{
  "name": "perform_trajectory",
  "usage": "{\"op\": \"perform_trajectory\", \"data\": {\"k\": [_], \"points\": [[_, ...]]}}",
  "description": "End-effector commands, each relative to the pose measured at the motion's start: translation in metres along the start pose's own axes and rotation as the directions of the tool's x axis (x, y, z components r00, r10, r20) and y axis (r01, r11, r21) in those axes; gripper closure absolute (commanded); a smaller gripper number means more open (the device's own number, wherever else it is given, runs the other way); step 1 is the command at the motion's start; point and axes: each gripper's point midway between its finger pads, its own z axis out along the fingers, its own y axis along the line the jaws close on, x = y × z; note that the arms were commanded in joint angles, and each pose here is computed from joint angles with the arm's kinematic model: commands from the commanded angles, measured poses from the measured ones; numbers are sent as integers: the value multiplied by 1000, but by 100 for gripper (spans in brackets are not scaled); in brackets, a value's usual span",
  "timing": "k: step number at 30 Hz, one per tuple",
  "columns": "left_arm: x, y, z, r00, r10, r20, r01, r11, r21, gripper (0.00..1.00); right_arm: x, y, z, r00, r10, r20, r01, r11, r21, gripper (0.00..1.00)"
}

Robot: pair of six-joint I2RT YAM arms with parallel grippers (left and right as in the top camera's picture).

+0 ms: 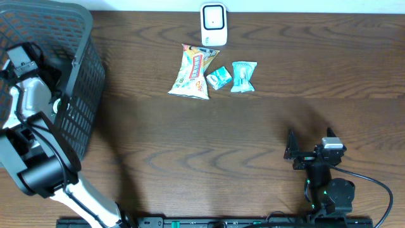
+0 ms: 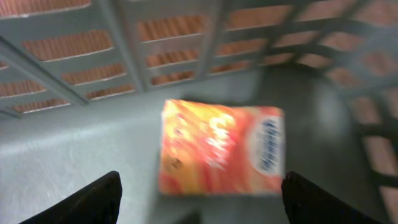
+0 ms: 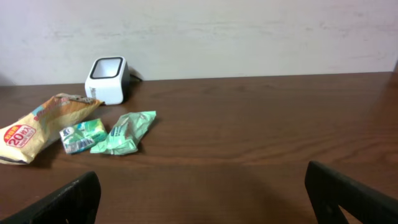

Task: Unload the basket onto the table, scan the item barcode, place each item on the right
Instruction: 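Reach the left gripper into the basket and grasp the orange pack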

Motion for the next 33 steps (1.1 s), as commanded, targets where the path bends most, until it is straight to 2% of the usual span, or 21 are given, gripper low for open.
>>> {"op": "perform_trajectory", "data": {"k": [1, 5, 11, 13, 17, 19, 20, 21, 22, 25, 28, 31, 33], "points": [[-3, 14, 16, 999, -38, -4, 38, 999, -26, 19, 1, -3, 0, 1000, 11, -4, -11, 1000, 16, 1], [3, 17, 32, 998, -46, -34, 46, 999, -9, 19, 2, -3, 0, 1000, 11, -5, -11, 1000, 16, 1], [13, -2, 46, 996, 35, -80, -25, 993, 118, 20, 2, -3, 0, 1000, 11, -5, -11, 1000, 16, 1], [15, -7, 46, 995, 35, -89, -22, 989, 145, 23, 2, -3, 0, 1000, 11, -5, -11, 1000, 16, 1], [15, -8, 46, 995, 54, -87, -41, 988, 150, 44, 2, -3, 0, 1000, 11, -5, -11, 1000, 16, 1], [17, -6, 46, 992, 84, -93, -70, 987, 147, 52, 1, -3, 0, 1000, 11, -4, -11, 1000, 16, 1], [20, -4, 46, 990, 94, -103, -79, 987, 140, 53, 1, -3, 0, 1000, 11, -4, -11, 1000, 16, 1], [23, -2, 46, 989, 97, -116, -81, 988, 133, 62, 2, -3, 0, 1000, 11, -5, -11, 1000, 16, 1], [26, 2, 45, 986, 98, -134, -82, 989, 122, 92, 1, -3, 0, 1000, 11, -4, -11, 1000, 16, 1], [26, 9, 34, 983, 94, -155, -78, 991, 105, 93, 1, -3, 0, 1000, 11, -4, -11, 1000, 16, 1], [9, 9, 8, 989, 69, -132, -54, 992, 111, 93, 1, -3, 0, 1000, 11, -4, -11, 1000, 16, 1], [-19, 5, -36, 995, -54, -84, 65, 989, 135, 93, 1, -3, 0, 1000, 11, -4, -11, 1000, 16, 1], [-44, -5, -89, 992, -124, -33, 129, 967, 218, 93, 2, -3, 0, 1000, 11, -5, -11, 1000, 16, 1]]}}
